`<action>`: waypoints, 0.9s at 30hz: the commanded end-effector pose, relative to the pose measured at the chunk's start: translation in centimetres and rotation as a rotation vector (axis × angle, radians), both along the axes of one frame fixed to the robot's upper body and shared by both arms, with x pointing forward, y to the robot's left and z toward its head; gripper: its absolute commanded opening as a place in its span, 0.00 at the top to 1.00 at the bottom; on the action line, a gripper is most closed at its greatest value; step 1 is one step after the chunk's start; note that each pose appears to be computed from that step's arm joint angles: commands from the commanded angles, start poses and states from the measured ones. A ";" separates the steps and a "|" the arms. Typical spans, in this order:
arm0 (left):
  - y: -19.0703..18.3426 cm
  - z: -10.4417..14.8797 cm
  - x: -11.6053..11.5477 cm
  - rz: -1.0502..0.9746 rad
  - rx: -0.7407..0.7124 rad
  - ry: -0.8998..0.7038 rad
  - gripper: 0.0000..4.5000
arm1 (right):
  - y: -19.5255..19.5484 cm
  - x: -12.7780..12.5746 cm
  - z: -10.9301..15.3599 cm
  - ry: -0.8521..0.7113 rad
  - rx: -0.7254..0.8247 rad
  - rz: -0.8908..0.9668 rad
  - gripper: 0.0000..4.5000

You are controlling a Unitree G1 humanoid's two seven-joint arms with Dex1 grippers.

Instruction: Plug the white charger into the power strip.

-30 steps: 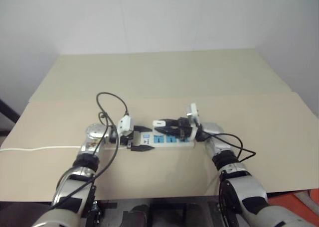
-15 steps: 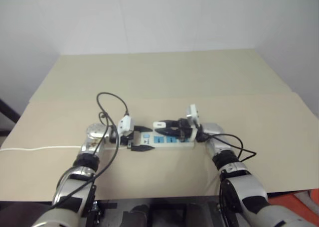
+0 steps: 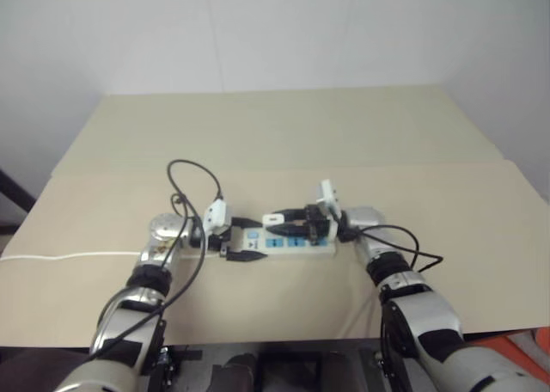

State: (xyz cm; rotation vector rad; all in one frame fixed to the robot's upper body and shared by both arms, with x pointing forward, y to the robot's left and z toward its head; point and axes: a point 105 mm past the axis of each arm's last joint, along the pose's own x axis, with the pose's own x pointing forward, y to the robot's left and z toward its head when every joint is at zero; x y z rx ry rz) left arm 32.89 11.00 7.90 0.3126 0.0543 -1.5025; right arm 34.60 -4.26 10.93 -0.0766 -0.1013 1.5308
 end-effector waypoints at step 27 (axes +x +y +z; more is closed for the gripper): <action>0.7 -0.6 -0.3 0.007 0.032 0.008 0.28 | -3.4 0.6 -4.9 0.094 -0.229 -0.157 0.75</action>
